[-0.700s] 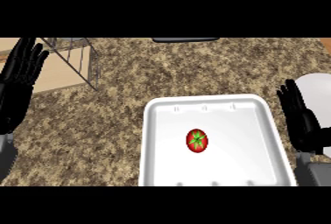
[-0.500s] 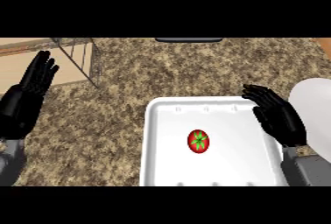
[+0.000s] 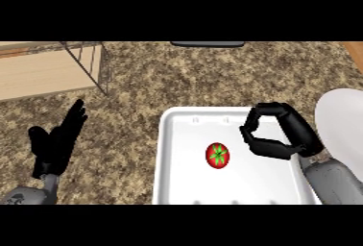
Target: Pick the tomato from the tray and place it in the plate
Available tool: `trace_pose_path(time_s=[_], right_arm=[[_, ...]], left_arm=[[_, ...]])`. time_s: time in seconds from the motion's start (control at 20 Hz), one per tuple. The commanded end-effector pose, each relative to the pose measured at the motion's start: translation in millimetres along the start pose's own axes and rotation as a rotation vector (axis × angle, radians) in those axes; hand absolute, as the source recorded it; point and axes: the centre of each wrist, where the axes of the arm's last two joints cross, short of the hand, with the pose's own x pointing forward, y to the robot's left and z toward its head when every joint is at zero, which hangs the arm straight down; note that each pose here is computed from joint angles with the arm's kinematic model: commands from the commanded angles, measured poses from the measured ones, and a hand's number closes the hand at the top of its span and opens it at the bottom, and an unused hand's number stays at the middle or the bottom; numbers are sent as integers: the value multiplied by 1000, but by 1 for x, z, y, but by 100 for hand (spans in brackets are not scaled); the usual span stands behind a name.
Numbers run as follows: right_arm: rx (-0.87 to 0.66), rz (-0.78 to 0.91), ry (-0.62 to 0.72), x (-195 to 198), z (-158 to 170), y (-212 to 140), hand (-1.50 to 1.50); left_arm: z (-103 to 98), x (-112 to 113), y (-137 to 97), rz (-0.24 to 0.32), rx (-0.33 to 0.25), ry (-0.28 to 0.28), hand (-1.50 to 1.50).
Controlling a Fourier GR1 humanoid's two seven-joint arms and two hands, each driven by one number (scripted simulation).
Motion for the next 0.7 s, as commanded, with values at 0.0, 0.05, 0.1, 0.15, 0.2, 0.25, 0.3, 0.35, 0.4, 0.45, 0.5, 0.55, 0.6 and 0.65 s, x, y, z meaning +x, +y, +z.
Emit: trace_pose_path(time_s=[0.0,0.05,0.1,0.15,0.2,0.25,0.3,0.35,0.4,0.45,0.5,0.55,0.6,0.65], right_arm=[[-65,-428,9,-23,22,55,-150],[-35,-484,-48,-24,28,59,-150],[27,-489,-94,-31,25,53,-150],[85,-468,-128,-42,28,37,-150],[204,-433,-125,-31,24,60,-150],[280,-351,-114,-42,31,27,-150],[327,-258,-133,-39,23,35,-150],[347,-178,-127,-40,15,27,-150],[373,-87,-130,-31,15,20,-150],[383,-18,-109,-27,6,13,-150],[409,57,-125,-22,11,20,-150],[386,134,-132,-13,2,10,-150],[379,185,-106,-8,-13,-4,-150],[387,239,-117,5,-20,2,-150]], left_arm=[[4,-11,-16,16,21,53,0],[11,-23,-16,5,29,81,0],[-3,5,-30,30,39,54,0],[8,-9,-30,4,19,75,0],[7,-18,-35,9,20,78,0],[6,-17,-29,2,40,76,0],[4,-9,-34,5,48,77,0],[13,-19,-41,12,33,80,0],[8,-14,-36,19,54,80,0],[5,-14,-13,-2,47,80,0],[7,-23,-32,6,44,90,0],[6,-14,-27,18,45,90,0],[17,-14,-29,-9,35,81,0],[12,-21,-36,0,58,81,0]])
